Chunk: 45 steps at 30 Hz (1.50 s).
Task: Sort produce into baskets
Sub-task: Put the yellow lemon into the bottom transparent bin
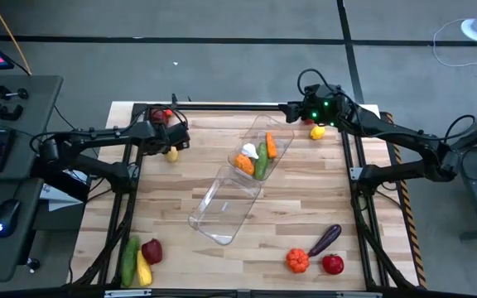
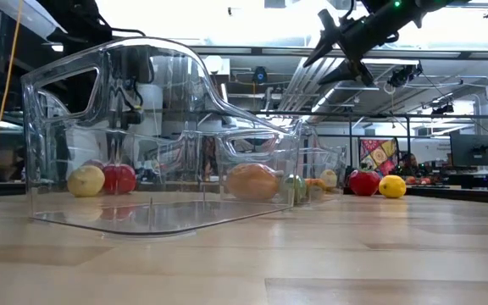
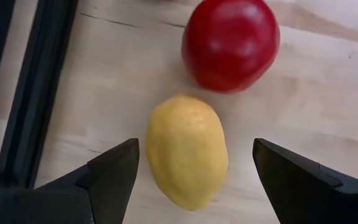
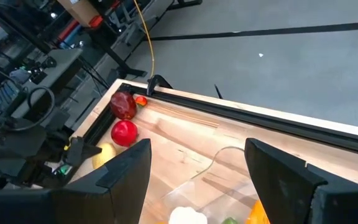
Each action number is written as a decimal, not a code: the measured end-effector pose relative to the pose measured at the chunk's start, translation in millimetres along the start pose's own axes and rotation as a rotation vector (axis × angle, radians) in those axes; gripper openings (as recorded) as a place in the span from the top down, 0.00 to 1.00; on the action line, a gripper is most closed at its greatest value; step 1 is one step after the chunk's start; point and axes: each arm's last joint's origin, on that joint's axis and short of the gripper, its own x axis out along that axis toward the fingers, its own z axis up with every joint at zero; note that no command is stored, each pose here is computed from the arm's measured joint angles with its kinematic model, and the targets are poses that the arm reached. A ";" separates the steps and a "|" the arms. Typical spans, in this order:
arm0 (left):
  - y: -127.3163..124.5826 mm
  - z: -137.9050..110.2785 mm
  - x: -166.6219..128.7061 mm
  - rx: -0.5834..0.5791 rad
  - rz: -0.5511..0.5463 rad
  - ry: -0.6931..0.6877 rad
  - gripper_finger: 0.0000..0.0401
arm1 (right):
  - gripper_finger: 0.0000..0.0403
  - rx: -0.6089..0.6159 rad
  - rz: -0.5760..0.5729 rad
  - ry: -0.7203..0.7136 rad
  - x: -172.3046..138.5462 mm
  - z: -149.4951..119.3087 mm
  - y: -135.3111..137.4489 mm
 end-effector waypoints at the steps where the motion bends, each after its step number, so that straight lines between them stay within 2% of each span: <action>1: -0.1 0.0 0.3 -0.006 0.002 -0.004 0.24 | 0.37 0.000 -0.002 0.003 0.0 -0.3 -0.2; 15: -13.9 -7.9 27.4 0.019 0.109 0.006 0.24 | 0.37 -0.028 -0.015 0.021 0.0 -2.0 -1.5; 26: -24.4 -17.4 49.5 0.030 0.153 0.079 0.25 | 0.37 -0.029 -0.016 0.024 -0.1 -2.4 -1.4; 31: -26.0 -18.4 50.2 0.076 0.133 0.113 0.35 | 0.37 -0.065 -0.022 0.034 -0.1 -3.4 -2.0; 34: -26.9 -16.8 43.0 0.114 0.076 0.147 0.46 | 0.37 -0.083 -0.022 0.041 -0.1 -3.9 -2.2; 37: -28.7 -10.3 20.2 0.186 -0.035 0.124 0.48 | 0.37 -0.082 0.007 0.060 -0.1 -4.5 -1.4; 41: -27.4 2.7 -32.9 0.275 -0.255 -0.002 0.48 | 0.37 -0.054 0.071 0.102 -0.3 -5.8 0.5; 45: -20.4 9.5 -93.5 0.331 -0.540 -0.160 0.42 | 0.37 0.022 0.139 0.143 -1.5 -6.9 4.2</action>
